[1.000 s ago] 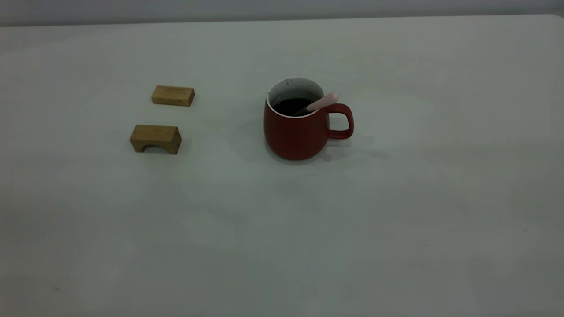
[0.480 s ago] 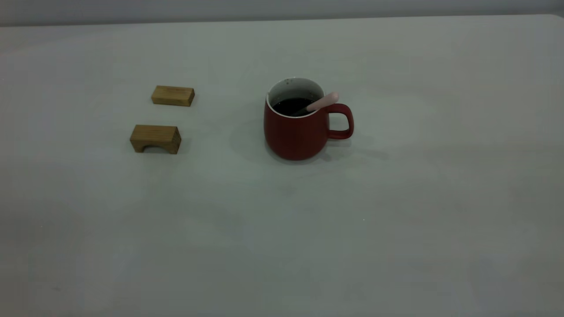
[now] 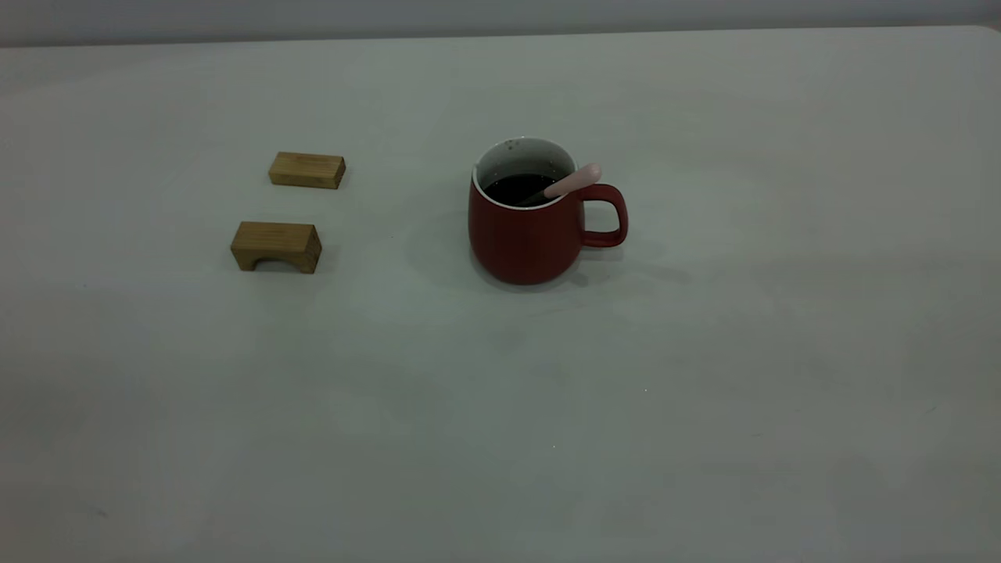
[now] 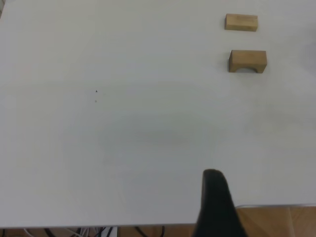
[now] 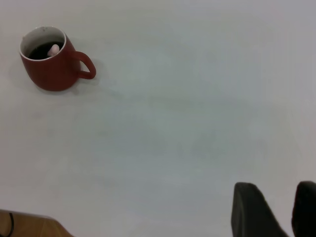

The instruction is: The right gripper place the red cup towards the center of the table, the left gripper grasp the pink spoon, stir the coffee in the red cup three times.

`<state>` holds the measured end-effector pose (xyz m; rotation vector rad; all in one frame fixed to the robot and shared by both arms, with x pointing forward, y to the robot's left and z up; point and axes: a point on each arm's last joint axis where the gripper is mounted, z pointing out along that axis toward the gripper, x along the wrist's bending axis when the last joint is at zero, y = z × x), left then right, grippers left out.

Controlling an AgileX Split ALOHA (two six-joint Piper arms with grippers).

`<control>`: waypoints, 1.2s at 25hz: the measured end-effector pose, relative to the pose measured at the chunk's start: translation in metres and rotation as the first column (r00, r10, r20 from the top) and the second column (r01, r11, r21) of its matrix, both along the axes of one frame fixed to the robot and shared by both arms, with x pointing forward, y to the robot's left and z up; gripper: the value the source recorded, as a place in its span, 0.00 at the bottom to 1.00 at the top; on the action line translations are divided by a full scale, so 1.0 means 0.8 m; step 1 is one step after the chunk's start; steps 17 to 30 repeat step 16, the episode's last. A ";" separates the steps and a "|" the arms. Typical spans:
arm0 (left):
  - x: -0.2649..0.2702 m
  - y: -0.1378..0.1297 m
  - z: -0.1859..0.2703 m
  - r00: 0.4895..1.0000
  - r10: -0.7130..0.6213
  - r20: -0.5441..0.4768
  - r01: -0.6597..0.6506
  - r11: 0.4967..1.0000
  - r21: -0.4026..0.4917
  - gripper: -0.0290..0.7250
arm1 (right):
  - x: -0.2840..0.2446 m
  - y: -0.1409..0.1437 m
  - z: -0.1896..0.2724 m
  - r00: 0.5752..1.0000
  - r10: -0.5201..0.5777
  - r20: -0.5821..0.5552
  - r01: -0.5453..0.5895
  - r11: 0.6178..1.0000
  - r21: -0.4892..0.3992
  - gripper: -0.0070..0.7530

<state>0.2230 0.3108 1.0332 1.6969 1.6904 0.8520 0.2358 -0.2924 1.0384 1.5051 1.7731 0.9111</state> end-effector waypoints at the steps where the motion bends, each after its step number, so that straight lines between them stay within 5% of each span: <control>1: 0.000 0.000 0.000 1.000 -0.001 0.000 0.001 1.000 -0.001 0.79 | 0.000 0.000 0.000 1.000 0.000 0.000 0.000 1.000 0.000 0.33; 30: 0.000 -0.002 0.000 1.000 -0.010 -0.002 0.010 1.000 -0.016 0.79 | 0.000 0.000 0.000 1.000 0.000 0.000 0.000 1.000 0.000 0.33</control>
